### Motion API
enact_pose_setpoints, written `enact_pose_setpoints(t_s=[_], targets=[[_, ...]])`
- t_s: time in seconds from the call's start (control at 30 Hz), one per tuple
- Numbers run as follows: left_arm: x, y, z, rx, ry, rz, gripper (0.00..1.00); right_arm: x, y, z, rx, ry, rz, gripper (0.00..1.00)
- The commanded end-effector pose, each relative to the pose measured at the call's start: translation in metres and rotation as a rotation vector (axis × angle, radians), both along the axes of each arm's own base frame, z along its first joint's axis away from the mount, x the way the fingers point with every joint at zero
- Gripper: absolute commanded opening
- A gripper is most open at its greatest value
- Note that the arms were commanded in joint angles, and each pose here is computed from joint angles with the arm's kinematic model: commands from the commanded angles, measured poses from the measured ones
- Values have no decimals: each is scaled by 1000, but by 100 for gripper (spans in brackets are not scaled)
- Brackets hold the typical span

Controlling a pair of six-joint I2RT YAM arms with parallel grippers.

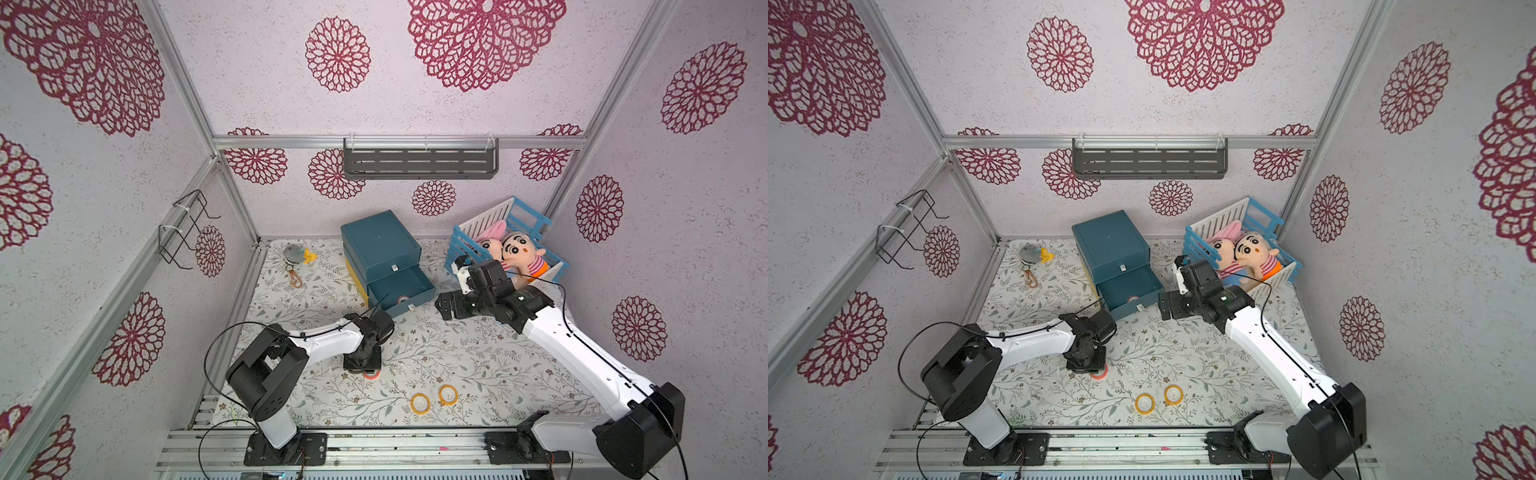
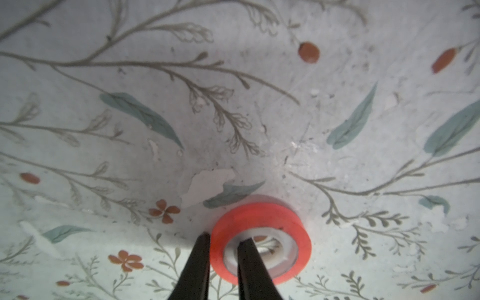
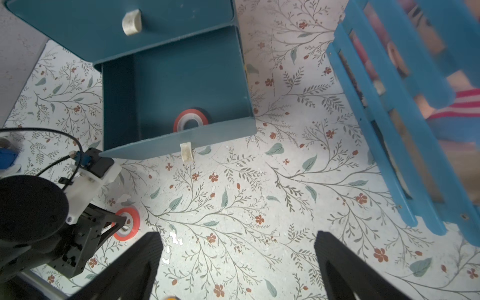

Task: Place the transparent tape into the drawer according to color
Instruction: Pick up the tape at the center of the board, then place the tape in the drawer.

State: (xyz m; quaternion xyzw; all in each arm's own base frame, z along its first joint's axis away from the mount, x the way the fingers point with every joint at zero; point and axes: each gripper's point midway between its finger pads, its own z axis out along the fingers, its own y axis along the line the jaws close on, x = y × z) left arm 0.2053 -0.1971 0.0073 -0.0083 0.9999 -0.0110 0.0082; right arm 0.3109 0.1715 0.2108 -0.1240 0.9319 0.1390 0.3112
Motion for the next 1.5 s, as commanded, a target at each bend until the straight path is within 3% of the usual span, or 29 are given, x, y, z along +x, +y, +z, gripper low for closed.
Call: enact_pose_setpoints(t_s=[0.0,0.2,0.67,1.13,1.47], targets=[[-18,3,-25,13,92,-11,13,2,5,18,80,-51,-1,99],[-18,5,-23,11,83,-3,0,3,3,19,91,-60,-5,99],[-10,5,2,-8,18,18,0,5,3,14,111,-47,5,99],[11,8,76,-64,-139,58,0,4,3,13,127,-51,9,99],[58,1,147,-160,-335,108,0,1,-1,18,147,-64,-6,99]])
